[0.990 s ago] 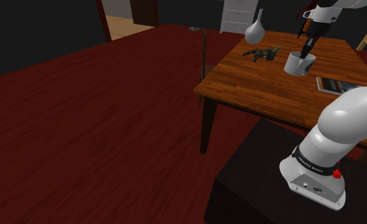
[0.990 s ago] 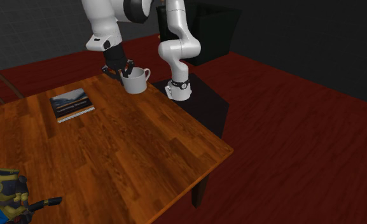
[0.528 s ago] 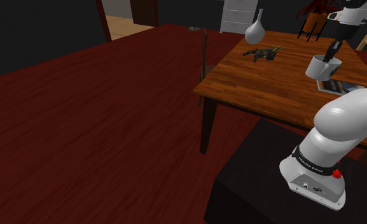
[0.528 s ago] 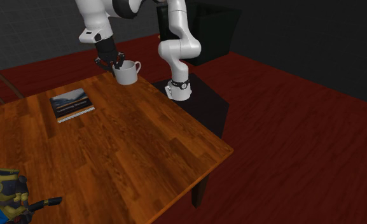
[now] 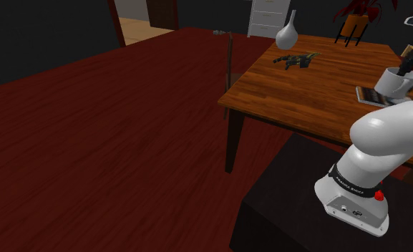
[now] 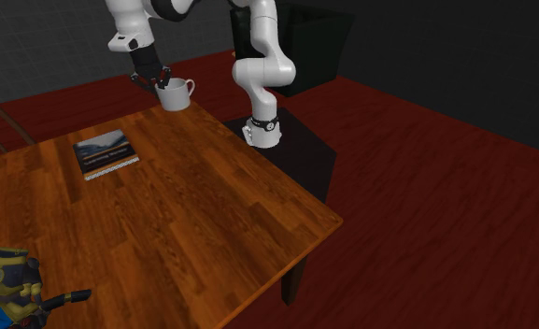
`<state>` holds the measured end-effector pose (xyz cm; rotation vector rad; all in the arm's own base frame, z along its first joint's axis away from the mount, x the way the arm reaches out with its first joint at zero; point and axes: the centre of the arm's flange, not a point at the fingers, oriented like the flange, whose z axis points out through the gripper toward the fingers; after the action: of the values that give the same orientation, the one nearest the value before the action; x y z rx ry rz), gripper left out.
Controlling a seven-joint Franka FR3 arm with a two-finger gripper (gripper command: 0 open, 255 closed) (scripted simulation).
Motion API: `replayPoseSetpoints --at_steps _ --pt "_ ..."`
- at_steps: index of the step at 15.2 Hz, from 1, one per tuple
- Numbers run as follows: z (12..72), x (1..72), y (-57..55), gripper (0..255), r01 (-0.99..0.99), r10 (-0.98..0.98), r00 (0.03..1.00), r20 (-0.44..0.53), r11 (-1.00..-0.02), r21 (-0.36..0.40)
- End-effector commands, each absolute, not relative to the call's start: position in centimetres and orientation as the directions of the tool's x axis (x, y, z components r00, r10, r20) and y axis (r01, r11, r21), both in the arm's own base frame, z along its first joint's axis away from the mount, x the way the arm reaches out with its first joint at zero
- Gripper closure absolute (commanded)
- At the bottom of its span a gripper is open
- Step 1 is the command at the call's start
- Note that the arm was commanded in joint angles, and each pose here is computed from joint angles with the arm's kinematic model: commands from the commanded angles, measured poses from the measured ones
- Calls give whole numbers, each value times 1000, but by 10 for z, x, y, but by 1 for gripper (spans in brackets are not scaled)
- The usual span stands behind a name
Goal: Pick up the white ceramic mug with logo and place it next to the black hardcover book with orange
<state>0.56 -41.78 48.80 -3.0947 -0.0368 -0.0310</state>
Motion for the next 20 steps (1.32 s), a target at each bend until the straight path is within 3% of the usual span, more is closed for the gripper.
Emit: replayPoseSetpoints --at_steps 1,7,20 --pt "489 -20 -423 255 25 24 999 20 -999 -47" --pt "489 -93 -436 255 25 24 999 20 -999 -47" --pt "420 -93 -436 255 25 24 999 20 -999 -47"
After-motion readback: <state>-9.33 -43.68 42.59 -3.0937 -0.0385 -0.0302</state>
